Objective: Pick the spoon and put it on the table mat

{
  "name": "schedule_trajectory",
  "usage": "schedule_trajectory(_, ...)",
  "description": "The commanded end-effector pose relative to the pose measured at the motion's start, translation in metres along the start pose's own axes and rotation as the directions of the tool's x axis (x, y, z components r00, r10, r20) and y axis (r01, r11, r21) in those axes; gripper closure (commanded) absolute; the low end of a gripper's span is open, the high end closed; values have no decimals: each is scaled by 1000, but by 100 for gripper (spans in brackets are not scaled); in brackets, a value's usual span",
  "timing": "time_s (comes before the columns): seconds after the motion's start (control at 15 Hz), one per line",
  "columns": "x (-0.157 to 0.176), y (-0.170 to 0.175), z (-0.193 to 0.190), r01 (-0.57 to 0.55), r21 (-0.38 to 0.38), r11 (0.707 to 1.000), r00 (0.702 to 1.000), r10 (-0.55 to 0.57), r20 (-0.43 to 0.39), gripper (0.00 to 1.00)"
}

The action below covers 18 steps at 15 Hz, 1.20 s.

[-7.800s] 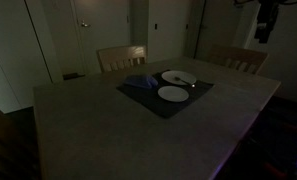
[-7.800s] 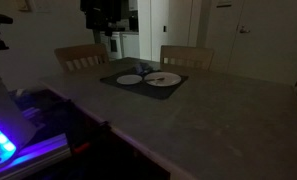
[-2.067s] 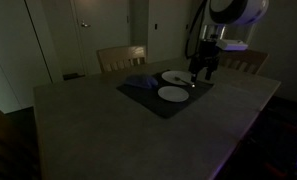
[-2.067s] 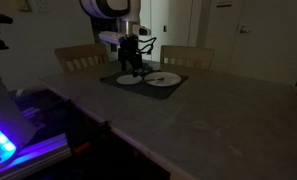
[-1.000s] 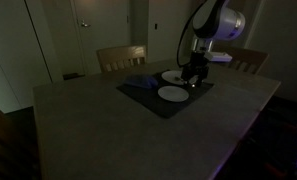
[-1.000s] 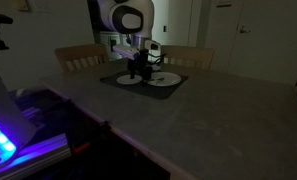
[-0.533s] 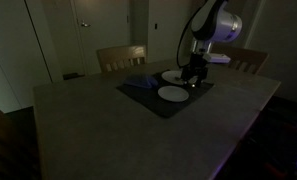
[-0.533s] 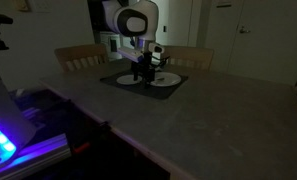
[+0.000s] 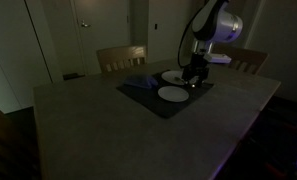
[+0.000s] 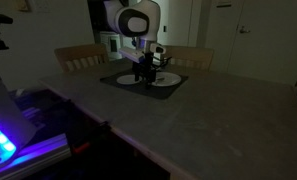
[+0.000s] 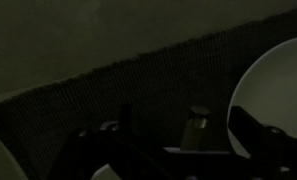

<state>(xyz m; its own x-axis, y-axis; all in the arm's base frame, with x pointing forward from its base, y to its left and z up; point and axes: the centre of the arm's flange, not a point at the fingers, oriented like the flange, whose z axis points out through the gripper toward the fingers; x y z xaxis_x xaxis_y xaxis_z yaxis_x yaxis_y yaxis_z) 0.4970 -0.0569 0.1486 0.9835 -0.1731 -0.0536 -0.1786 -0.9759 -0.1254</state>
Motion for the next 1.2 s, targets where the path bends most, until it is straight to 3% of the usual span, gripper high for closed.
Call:
schedule_trajectory(0.0, 4, 0, -2, 21, 17, 1000, 1000, -21, 8, 8)
schedule_trajectory(0.27, 5, 0, -4, 22, 19, 1000, 1000, -22, 5, 44)
schedule_trajectory(0.73, 5, -1, -4, 20, 30, 999, 1000, -20, 16, 94)
schedule_trajectory(0.87, 5, -3, -4, 24, 32, 999, 999, -25, 24, 100)
schedule_trajectory(0.93, 5, -4, -5, 27, 32, 999, 999, -28, 28, 95)
schedule_trajectory(1.13, 4, -6, -10, 32, 34, 999, 999, -34, 38, 95)
